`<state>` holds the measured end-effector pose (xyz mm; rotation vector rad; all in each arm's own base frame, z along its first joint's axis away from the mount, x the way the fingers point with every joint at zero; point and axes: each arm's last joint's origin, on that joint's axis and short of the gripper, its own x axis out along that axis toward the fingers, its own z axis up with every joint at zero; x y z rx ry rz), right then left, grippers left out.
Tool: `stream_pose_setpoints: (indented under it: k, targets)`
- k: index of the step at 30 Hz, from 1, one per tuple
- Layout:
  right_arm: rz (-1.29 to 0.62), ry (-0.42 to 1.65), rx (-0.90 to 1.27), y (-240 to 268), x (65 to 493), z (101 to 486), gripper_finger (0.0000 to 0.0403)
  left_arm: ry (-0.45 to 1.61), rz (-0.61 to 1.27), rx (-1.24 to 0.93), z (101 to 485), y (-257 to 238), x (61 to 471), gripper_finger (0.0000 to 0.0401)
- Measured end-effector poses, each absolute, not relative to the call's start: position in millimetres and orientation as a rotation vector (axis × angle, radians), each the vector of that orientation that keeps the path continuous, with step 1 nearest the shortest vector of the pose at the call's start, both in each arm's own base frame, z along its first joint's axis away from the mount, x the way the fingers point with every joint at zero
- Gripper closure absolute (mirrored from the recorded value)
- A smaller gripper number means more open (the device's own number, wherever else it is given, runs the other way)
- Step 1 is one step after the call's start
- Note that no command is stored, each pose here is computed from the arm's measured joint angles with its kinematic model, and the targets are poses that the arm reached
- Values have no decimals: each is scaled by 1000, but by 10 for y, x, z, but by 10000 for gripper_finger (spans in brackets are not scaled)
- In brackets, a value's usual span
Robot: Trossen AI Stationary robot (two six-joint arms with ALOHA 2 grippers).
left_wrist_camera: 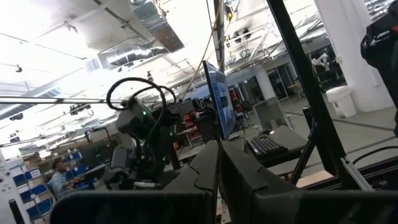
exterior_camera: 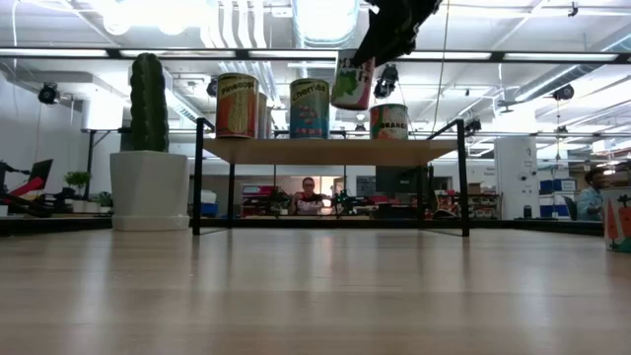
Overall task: Pick and place cans onto a shelf
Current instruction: Put the canned mixed fruit on the shelf
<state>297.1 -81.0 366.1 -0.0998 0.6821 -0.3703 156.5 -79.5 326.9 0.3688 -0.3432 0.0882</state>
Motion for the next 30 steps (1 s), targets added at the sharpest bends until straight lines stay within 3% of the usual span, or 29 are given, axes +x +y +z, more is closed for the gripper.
stream_pose_setpoints:
  k: [25,30]
  targets:
    - [-385,779,-91,-875,2952,3264,135,-345,87,360,3281,-797,1568,401]
    - [-381,777,-91,-869,2955,3257,120,-346,87,360,3282,-797,1567,401]
